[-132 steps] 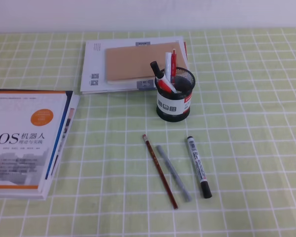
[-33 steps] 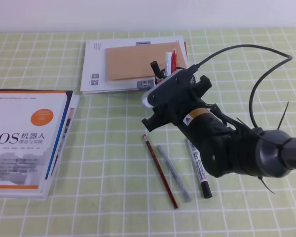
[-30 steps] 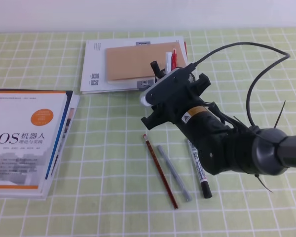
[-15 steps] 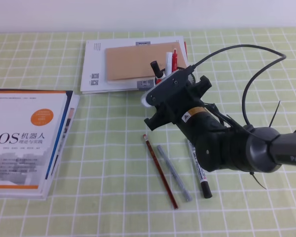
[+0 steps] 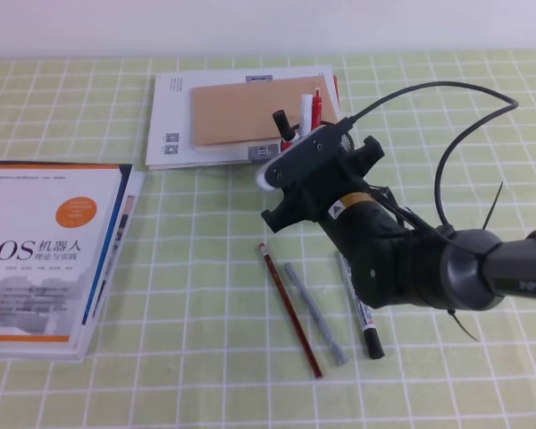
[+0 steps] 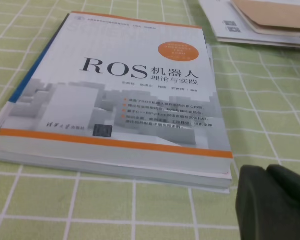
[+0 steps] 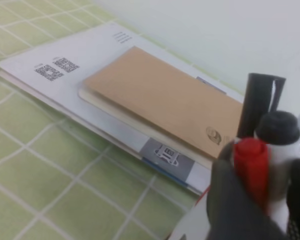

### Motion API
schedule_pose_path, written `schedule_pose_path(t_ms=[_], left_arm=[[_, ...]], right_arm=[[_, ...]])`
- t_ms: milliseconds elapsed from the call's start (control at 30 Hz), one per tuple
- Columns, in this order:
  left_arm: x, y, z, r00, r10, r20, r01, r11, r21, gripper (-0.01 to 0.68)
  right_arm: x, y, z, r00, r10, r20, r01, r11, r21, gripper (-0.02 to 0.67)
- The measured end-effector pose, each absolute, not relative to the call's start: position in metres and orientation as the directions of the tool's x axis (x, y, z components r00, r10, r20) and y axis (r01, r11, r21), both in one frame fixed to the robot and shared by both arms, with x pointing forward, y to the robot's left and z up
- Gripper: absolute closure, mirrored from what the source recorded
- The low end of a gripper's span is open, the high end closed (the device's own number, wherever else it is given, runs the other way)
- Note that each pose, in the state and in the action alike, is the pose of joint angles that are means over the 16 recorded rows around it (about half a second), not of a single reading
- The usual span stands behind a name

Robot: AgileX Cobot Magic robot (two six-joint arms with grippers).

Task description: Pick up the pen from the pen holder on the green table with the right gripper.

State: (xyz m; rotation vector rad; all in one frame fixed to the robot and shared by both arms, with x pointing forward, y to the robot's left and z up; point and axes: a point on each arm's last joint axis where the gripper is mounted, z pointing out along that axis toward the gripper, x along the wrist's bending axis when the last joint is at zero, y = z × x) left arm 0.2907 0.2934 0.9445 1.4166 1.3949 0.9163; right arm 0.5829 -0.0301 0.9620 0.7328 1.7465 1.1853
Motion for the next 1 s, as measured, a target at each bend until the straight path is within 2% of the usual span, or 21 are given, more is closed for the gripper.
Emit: schedule_pose_path(t_ms=[367,800,1000], left_arm=[[0.2907,0.2934,0.9445,0.082,0.992,-0.091,0.310,0.062,0.949,0.680],[0.2907,0.2934,0.9445,0.082,0.992,-0.091,0.310,0.062,0.949,0.680],[0.2907,0.2934,0.9445,0.082,0.992,-0.091,0.310,0.062,0.949,0.680]], right_arm=[[0.5871,-0.0303,0.9641,-0.428,0.834,-0.349,-0.009,0.382,0.924,0.449],[0.5878,-0.0319,0.9644,-0.420,0.838,-0.348,0.002,0.384,0.923,0.560],[0.5868,-0.0327,0.9684,-0.427,0.839,-0.338,0.016,0.381,0.924,0.590]])
